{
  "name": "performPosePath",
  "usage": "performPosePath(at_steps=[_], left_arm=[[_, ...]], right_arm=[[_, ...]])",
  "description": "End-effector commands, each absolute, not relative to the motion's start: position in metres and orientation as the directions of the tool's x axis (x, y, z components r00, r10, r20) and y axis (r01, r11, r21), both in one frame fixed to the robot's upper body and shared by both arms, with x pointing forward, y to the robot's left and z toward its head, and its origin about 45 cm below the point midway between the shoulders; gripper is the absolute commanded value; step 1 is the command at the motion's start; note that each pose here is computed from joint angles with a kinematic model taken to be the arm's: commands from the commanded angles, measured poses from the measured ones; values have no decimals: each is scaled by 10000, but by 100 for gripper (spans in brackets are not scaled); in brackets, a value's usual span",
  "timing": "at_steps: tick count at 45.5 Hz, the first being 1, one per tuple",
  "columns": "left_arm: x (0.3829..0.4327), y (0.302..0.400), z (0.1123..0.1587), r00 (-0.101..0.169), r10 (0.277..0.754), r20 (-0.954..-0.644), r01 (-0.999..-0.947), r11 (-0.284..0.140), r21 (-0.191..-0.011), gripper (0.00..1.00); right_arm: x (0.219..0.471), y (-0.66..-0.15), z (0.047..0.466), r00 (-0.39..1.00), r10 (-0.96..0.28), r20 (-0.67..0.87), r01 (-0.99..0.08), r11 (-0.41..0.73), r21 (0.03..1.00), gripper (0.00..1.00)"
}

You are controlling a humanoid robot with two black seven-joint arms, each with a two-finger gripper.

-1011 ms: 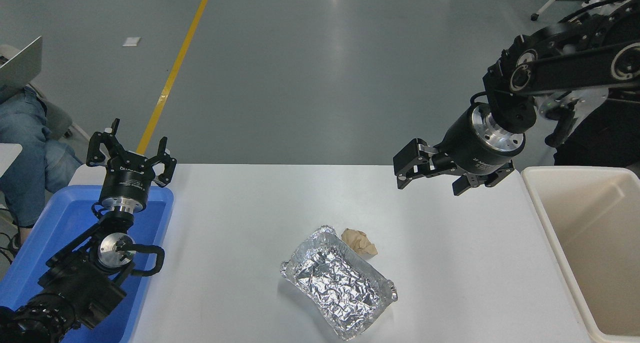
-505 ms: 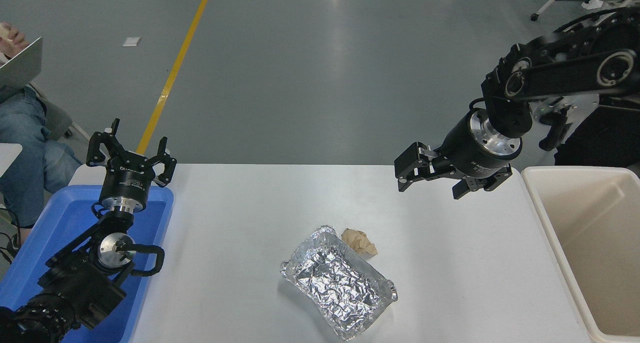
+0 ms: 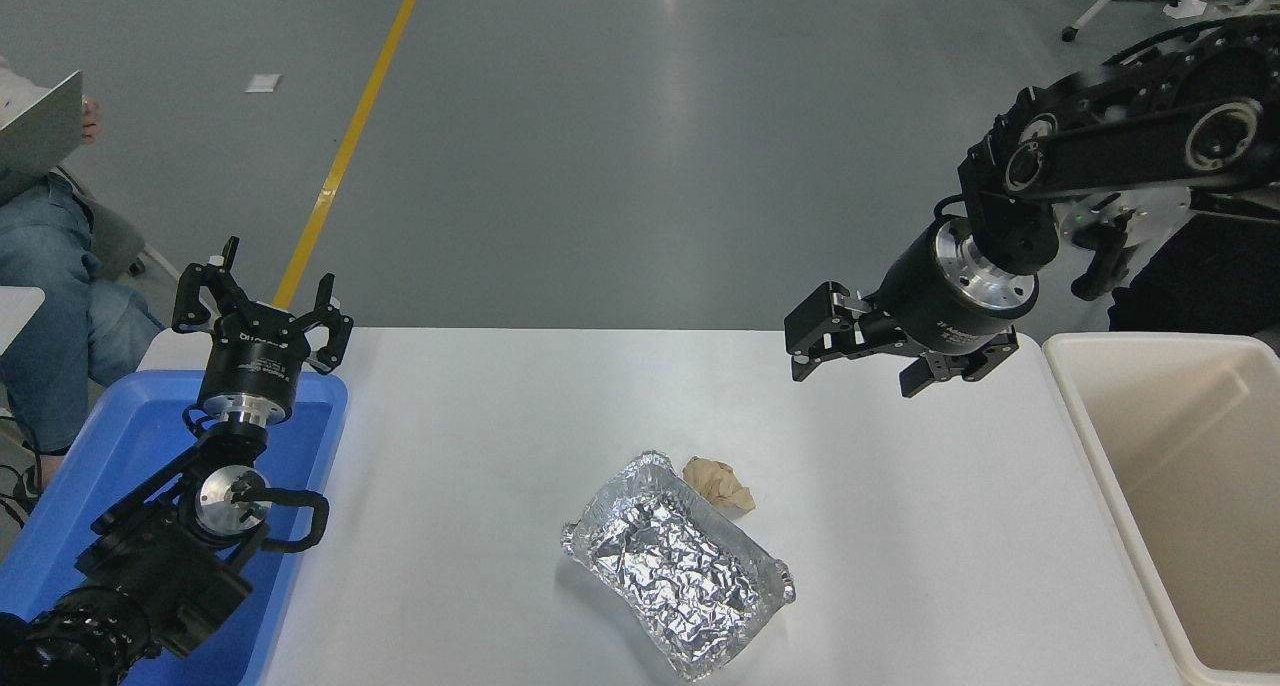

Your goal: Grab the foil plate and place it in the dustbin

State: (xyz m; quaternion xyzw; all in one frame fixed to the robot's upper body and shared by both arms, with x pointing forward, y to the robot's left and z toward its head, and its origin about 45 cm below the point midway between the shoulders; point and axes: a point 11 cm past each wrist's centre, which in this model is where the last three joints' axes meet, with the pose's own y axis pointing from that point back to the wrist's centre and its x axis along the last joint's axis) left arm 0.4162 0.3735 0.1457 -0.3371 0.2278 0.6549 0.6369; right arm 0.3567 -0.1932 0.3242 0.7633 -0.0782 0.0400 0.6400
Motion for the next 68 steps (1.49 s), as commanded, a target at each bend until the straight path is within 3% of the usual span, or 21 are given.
performPosePath(at_steps=[1, 7, 16, 23, 47, 68], left_arm=[[4159, 3737, 1453, 375, 6806, -7317, -9878, -854, -1301, 99], [4164, 3736, 1460, 389, 6806, -7316, -9877, -850, -1315, 99], [4159, 3737, 1453, 375, 6806, -7317, -9878, -854, -1301, 99], [4157, 3741, 1451, 361, 6811, -7313, -9879, -863, -1292, 99], [4159, 3737, 1453, 375, 6806, -7317, -9878, -854, -1301, 99], [4164, 3736, 1460, 389, 6806, -7316, -9877, -850, -1315, 99]], right_arm=[[3511, -1768, 3087, 9906, -363, 1319, -1366, -2043, 9693, 100], [3546, -1536, 2940, 9859, 116, 1667, -1596, -2288, 9603, 100], [3527, -1489, 2465, 9432, 2231, 2461, -2200, -1356, 9660, 100], [3510, -1326, 2061, 8915, 3347, 3053, -2744, -1371, 9518, 100], [3595, -1653, 1269, 9267, 1771, 3316, -3120, -1297, 9412, 100], [3500, -1550, 1102, 9350, 1613, 3159, -2865, -1819, 9407, 100]])
